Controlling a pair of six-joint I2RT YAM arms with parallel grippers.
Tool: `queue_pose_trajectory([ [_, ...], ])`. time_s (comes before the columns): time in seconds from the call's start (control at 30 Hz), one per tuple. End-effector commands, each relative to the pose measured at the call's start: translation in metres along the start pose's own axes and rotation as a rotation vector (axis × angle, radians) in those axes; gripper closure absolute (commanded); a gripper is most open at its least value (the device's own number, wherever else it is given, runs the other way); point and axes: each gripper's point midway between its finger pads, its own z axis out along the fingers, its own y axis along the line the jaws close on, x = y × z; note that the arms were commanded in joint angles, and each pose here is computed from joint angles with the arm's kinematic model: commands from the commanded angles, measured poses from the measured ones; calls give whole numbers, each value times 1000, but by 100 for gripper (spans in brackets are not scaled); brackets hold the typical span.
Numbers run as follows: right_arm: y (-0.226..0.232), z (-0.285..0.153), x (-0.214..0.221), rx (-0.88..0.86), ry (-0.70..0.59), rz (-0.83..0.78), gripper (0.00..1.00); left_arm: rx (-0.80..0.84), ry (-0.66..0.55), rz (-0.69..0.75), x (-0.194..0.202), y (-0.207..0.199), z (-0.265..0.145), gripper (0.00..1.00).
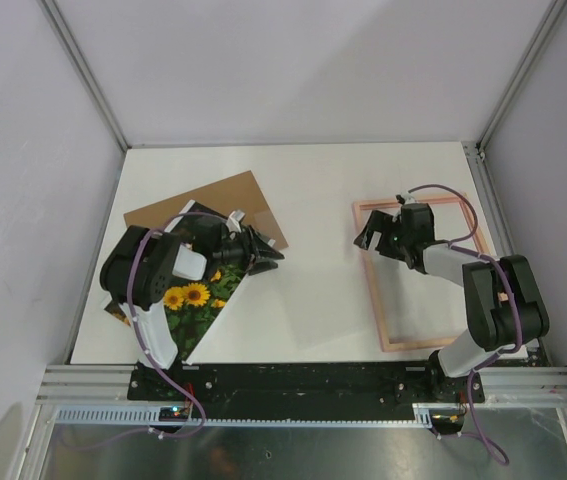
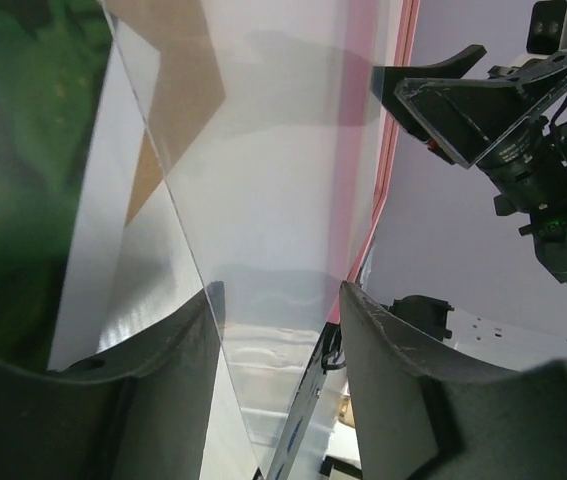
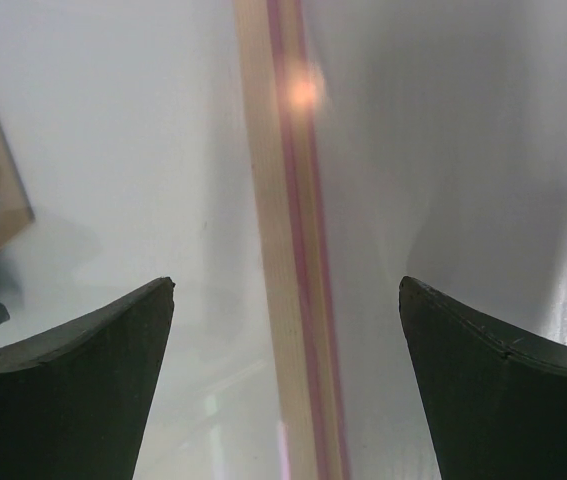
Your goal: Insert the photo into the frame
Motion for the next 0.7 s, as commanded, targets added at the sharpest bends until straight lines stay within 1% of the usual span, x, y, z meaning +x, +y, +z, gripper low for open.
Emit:
queue_pose_trajectory([
  [0.0,6,1,3,-5,2,-6,1,60,-16,40,0,-18,6,45],
  [0.4,6,-5,10,3,36,12,1,177,-71,53,-7,-65,9,46],
  [0.5,7,-9,8,3,33,18,1,195,-86,52,-7,-74,10,48],
  [0.67,8,-13,8,4,39,29,1,206,-105,46,-8,-82,11,54],
])
